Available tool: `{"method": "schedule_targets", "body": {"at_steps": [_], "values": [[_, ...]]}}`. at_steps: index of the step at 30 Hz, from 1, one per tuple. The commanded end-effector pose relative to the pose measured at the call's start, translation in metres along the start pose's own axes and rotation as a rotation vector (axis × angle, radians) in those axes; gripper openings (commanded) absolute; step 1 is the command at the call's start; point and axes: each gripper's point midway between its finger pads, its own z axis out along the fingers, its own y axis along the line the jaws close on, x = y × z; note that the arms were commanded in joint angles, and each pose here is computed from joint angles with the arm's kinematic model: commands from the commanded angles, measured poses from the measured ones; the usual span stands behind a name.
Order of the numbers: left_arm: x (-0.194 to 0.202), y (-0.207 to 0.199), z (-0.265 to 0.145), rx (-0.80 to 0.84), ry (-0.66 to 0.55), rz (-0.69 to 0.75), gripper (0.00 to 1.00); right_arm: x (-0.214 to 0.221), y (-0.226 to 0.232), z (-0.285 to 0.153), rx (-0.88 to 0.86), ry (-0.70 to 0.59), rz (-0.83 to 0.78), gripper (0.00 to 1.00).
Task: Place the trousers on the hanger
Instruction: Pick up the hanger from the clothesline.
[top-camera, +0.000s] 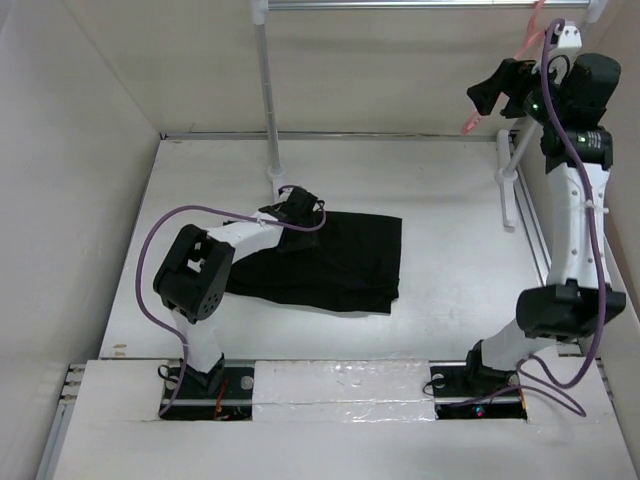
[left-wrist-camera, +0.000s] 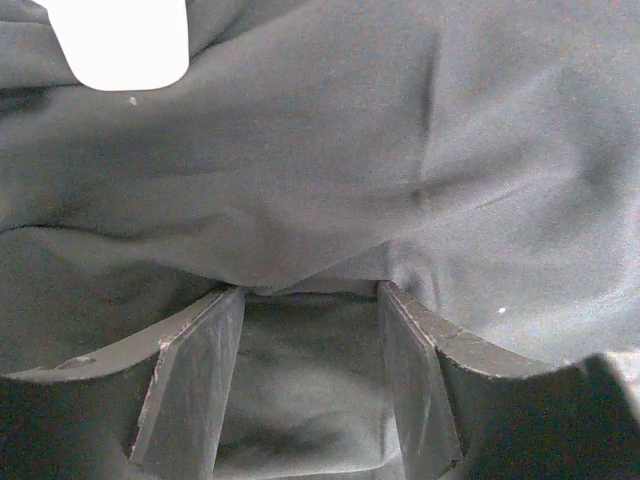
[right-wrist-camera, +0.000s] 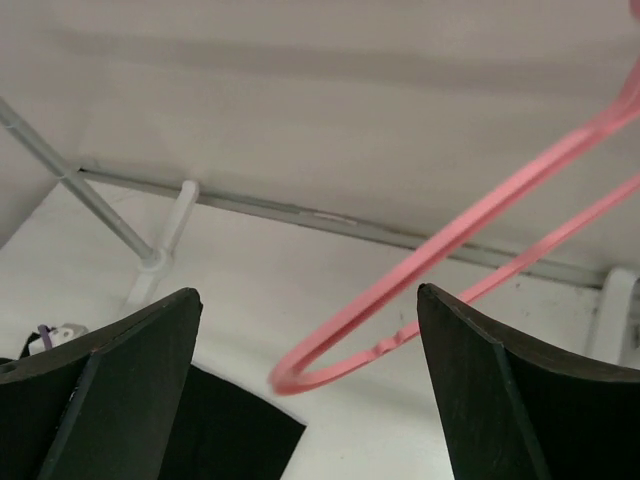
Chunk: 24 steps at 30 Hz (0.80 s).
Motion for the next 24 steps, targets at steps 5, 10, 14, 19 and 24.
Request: {"method": "schedule_targets", "body": {"at_steps": [5,10,14,19,24], "values": [[-0.005,0.0,-0.034,0.038,0.028,-0.002,0.54,0.002,-0.022,0.018,-0.022,-0.085,0.212,0.97],[-0.001,-0.003,-0.053,0.095,0.029,-0.026,0.54,0.013,-0.024,0.03,-0.055,-0.102,0.263,0.99],[-0.004,-0.008,-0.066,0.137,0.018,-0.037,0.54,0.023,-0.018,0.035,-0.12,-0.155,0.366,0.95],[-0.015,-0.013,-0.078,0.156,-0.005,-0.032,0.54,0.026,-0.015,0.036,-0.156,-0.194,0.386,0.79],[-0.022,-0.022,-0.087,0.202,-0.023,-0.04,0.54,0.019,-0.006,0.049,-0.255,-0.232,0.431,0.82]]}}
